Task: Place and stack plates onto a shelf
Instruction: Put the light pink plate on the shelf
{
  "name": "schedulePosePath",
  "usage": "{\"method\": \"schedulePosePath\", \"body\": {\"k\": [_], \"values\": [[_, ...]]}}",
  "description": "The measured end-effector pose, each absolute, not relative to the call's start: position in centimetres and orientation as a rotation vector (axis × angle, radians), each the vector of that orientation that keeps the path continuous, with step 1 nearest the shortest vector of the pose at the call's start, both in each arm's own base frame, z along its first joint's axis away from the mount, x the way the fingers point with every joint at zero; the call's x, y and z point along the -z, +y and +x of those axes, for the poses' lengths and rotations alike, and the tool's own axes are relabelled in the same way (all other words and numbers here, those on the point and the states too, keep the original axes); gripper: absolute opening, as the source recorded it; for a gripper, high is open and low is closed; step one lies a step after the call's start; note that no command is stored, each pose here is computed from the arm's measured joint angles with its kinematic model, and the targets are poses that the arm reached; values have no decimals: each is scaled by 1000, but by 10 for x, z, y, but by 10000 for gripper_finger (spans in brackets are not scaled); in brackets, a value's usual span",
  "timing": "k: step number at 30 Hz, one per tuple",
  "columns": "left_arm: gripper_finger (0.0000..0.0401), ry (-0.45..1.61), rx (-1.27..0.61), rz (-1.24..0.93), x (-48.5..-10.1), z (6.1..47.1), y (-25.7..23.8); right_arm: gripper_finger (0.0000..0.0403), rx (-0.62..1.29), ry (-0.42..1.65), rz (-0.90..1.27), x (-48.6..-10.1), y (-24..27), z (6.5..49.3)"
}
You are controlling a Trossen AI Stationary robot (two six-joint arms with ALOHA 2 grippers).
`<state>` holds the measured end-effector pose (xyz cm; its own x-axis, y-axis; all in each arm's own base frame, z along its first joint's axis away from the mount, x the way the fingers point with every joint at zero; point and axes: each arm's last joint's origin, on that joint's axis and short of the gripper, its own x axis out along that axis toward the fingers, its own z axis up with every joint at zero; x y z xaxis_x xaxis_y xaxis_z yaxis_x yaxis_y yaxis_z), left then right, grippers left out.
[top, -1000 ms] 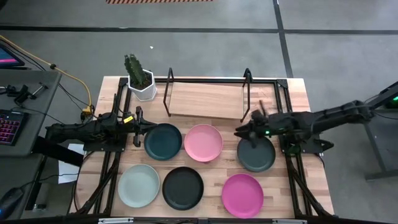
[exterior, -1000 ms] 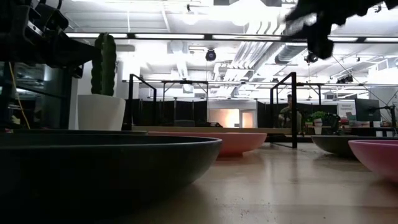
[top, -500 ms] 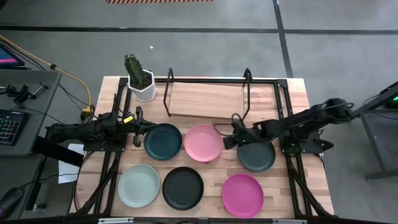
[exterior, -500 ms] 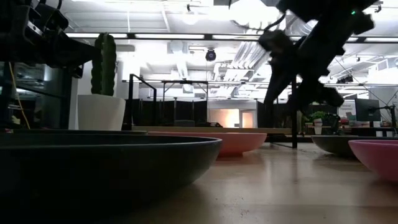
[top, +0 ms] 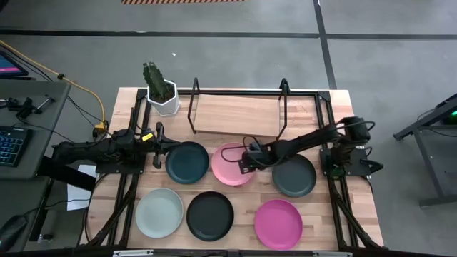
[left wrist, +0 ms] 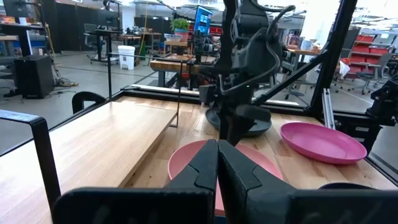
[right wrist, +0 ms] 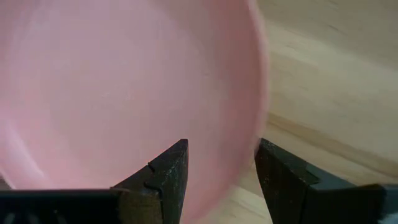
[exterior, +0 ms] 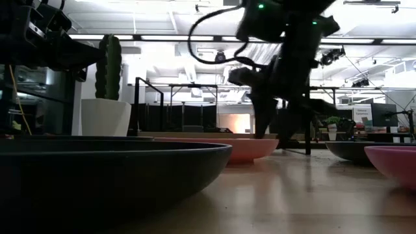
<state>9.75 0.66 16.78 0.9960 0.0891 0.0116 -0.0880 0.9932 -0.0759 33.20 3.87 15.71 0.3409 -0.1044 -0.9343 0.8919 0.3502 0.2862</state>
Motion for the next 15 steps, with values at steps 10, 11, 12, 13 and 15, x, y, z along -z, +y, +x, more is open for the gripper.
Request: {"method": "schedulePosePath", "body": {"k": [10, 11, 12, 13, 15], "values": [[0, -15, -89, -76, -168, 97, 7, 139, 853, 1044, 941, -152, 25, 335], [0, -15, -89, -76, -168, 98, 7, 129, 857, 1042, 937, -152, 23, 335], [0, -15, -89, -76, -168, 97, 7, 118, 861, 1045, 932, -152, 22, 335], [0, -15, -89, -76, -168, 97, 7, 105, 860, 1048, 927, -152, 21, 335], [0, -15, -89, -76, -168, 97, 7, 76, 854, 1051, 917, -152, 19, 335]]}}
